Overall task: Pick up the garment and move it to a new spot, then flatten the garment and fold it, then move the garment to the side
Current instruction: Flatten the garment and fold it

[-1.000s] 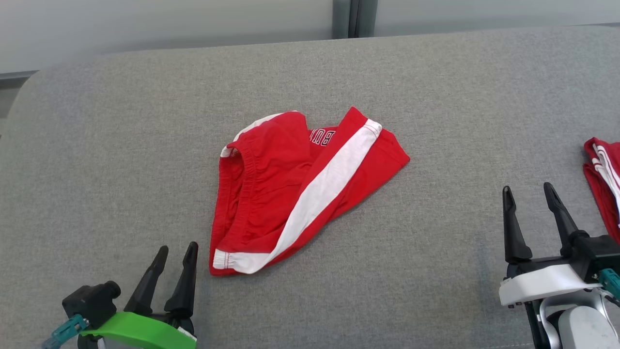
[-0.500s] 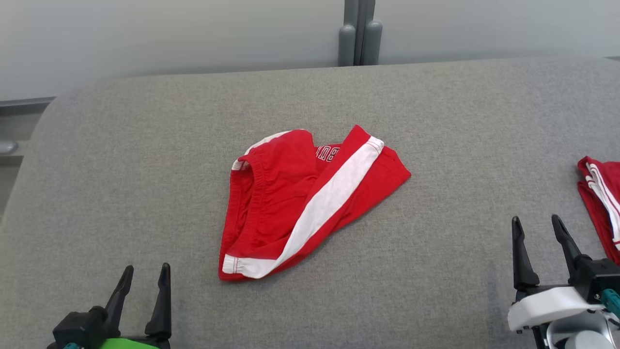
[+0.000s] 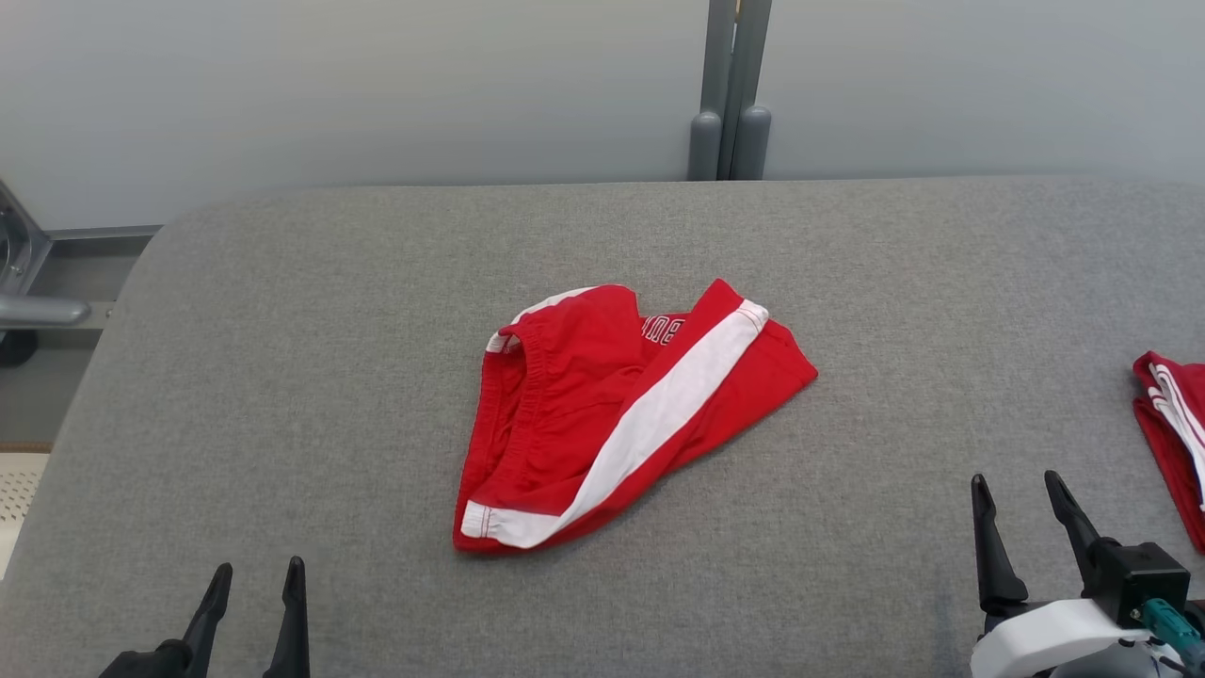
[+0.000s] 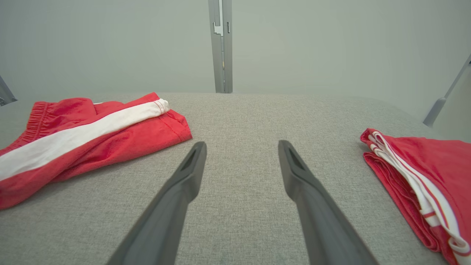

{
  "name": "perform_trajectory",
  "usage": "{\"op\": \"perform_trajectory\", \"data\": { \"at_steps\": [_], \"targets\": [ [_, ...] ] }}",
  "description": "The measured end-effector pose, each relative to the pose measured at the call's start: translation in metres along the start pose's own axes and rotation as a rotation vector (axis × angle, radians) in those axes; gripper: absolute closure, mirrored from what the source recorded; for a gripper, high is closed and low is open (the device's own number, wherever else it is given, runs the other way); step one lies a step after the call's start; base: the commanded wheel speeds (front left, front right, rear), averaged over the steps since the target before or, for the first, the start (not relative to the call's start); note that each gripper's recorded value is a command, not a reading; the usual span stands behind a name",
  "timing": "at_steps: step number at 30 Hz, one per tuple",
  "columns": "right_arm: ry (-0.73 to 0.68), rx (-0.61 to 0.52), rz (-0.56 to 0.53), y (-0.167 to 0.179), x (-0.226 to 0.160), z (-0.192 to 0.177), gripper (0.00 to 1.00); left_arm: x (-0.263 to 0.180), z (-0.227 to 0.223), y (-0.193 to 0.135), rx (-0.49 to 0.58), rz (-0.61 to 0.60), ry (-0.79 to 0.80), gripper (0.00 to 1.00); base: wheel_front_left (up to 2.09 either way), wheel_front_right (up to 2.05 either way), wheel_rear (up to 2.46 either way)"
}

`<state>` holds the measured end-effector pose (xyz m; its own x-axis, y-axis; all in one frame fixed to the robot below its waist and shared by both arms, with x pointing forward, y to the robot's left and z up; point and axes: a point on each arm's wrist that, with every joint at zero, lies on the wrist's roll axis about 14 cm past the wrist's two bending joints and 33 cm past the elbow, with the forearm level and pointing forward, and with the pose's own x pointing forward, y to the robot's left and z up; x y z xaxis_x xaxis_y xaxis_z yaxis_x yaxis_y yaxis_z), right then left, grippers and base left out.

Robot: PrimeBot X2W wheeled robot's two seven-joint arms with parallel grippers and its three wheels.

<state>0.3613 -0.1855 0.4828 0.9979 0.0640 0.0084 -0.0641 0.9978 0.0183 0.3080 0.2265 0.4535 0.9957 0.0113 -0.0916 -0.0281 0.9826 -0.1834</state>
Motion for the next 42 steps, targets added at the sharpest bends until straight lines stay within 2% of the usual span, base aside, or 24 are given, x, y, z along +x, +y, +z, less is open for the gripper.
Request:
{"op": "perform_trajectory", "data": {
  "at_steps": [24,27,30,33,36,42],
  "targets": [
    [0.006,0.0,0.013,0.003,0.002,-0.002,0.0,0.002,0.0,-0.011,-0.002,-0.036,0.0,0.0,0.0,0.0,0.0],
    [-0.002,0.024,0.026,0.008,0.008,0.0,0.0,0.005,0.0,-0.019,0.005,-0.068,0.005,0.0,0.0,0.0,0.0],
    [-0.036,0.004,0.072,0.014,0.025,0.013,0.0,0.009,-0.006,-0.029,0.024,-0.122,0.035,0.0,0.0,0.0,0.0],
    [-0.002,-0.081,0.165,0.021,0.05,0.018,0.0,0.023,-0.009,-0.043,0.06,-0.196,0.135,0.0,0.0,0.0,0.0],
    [0.03,-0.148,0.245,0.03,0.079,0.035,0.0,0.036,-0.003,-0.064,0.049,-0.254,0.199,0.0,0.0,0.0,0.0],
    [0.207,-0.256,0.389,0.051,0.124,0.032,0.0,0.053,-0.004,-0.115,0.011,-0.391,0.331,0.0,0.0,0.0,0.0]
  ]
}}
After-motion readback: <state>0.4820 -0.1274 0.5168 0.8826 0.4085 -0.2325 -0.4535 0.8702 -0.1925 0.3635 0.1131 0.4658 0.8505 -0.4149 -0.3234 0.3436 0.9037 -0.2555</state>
